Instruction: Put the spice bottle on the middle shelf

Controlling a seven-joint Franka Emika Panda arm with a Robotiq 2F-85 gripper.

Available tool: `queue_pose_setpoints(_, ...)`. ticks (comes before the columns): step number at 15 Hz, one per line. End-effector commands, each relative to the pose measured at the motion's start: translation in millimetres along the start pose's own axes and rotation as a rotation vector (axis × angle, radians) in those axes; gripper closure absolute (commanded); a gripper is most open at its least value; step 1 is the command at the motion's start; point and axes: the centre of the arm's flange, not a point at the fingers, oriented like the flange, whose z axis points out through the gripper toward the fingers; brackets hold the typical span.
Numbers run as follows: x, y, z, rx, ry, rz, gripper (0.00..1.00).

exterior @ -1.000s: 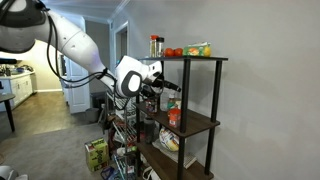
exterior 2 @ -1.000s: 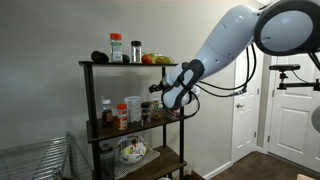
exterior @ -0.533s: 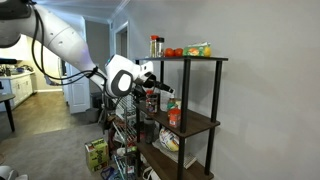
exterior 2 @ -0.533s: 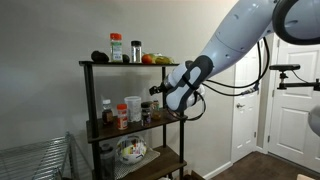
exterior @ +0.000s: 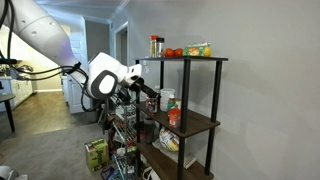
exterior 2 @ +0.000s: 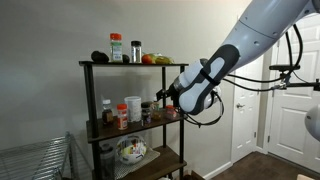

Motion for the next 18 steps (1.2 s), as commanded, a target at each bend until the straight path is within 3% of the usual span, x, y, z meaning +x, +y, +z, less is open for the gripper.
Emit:
queue_pose_setpoints(1, -54.9, 38.8, -44.1, 0.072, -0.021, 0.028, 0.00)
queue_pose_setpoints(11, -83.4, 49.3, -64.8, 0.110, -0.091, 0.060, 0.00)
queue_pose_setpoints(12, -41.4, 8.2, -46.3, 0.088, -0.103, 0.044, 0.00)
queue_pose_setpoints(18, -43.0, 6.9, -46.9, 0.090, -0.106, 0.042, 0.00)
